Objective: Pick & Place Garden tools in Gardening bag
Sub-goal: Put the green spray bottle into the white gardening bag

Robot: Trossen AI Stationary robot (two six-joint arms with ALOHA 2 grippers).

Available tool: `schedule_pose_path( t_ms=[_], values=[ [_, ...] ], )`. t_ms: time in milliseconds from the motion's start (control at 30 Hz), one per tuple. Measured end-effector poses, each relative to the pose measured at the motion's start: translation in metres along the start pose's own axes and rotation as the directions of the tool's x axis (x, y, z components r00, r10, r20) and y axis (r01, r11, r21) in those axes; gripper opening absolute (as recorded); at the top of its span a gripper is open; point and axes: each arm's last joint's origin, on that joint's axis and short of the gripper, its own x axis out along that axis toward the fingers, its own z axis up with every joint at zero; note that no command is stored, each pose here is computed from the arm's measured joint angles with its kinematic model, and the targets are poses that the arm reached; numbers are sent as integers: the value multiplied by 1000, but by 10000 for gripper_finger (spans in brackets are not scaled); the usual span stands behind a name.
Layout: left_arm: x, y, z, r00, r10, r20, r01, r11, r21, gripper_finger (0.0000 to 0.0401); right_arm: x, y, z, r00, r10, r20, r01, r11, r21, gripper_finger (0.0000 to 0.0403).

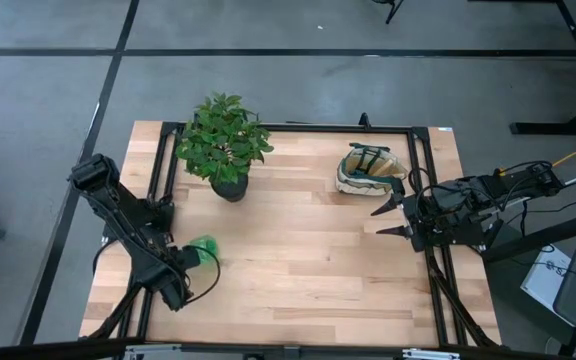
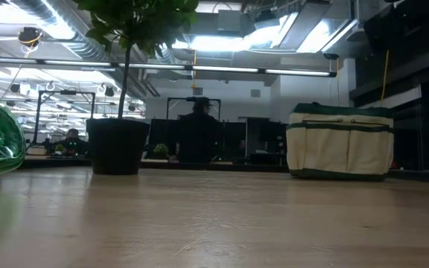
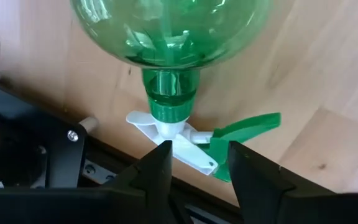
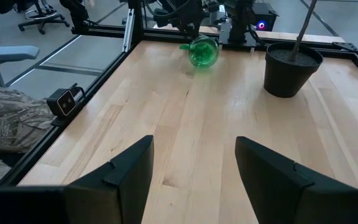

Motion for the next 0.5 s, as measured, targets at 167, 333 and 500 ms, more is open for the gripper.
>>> schedule_pose_path(
  t_ms=[167,333,500],
  values=[
    [6,3,1,998,34,56,-34,999,1,183,0,0,0,1000,0,0,0,1000,0,229],
    [17,10,1,990,94,105,-95,995,4,206,0,0,0,1000,0,0,0,1000,0,229],
    [28,14,0,984,112,141,-116,993,17,216,0,0,0,1000,0,0,0,1000,0,229]
  ],
)
